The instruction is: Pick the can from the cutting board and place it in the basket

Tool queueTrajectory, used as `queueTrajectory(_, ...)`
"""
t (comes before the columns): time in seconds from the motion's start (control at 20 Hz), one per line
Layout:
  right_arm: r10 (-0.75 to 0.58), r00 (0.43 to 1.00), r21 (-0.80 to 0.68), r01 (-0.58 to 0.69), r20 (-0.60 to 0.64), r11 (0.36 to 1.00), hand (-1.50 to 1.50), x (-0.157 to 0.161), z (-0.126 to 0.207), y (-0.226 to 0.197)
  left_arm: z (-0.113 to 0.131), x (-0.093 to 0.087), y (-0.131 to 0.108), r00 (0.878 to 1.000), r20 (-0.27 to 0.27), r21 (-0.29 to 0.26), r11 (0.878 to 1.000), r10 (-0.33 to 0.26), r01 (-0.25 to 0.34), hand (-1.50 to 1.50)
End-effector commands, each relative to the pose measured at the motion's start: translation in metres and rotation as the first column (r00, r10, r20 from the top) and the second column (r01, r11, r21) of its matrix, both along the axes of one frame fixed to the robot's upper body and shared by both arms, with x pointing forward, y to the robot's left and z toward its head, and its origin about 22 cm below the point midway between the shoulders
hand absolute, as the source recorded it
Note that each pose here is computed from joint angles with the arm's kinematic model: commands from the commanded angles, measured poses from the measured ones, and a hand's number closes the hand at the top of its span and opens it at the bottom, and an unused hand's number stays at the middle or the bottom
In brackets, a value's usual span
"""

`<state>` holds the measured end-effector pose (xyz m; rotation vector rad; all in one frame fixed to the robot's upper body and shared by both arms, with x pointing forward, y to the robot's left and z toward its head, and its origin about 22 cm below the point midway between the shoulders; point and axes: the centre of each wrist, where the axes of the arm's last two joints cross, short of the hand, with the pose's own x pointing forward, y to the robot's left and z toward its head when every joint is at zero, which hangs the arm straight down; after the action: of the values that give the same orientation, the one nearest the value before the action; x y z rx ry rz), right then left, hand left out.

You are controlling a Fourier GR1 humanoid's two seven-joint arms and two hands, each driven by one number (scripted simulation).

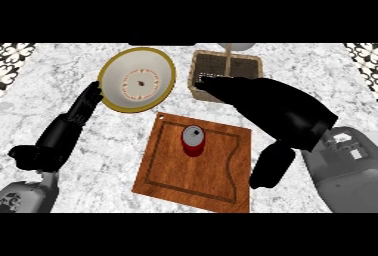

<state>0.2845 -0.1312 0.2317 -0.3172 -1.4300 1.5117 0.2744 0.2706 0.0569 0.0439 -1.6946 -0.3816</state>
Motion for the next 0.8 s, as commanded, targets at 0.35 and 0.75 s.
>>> queueTrajectory(0.35, -0.011, 1.000, 0.084, 0.009, 0.016, 0.996, -1.50, 0.009, -0.094, 0.026, 0.003, -0.001, -0.008, 1.000, -0.013, -0.017, 1.000, -0.009, 0.009, 0.00)
queueTrajectory(0.75, -0.014, 0.999, 0.056, 0.012, 0.044, 0.998, -1.50, 0.021, -0.128, 0.034, 0.005, 0.010, -0.014, 1.000, -0.007, -0.012, 1.000, -0.012, 0.012, 0.00)
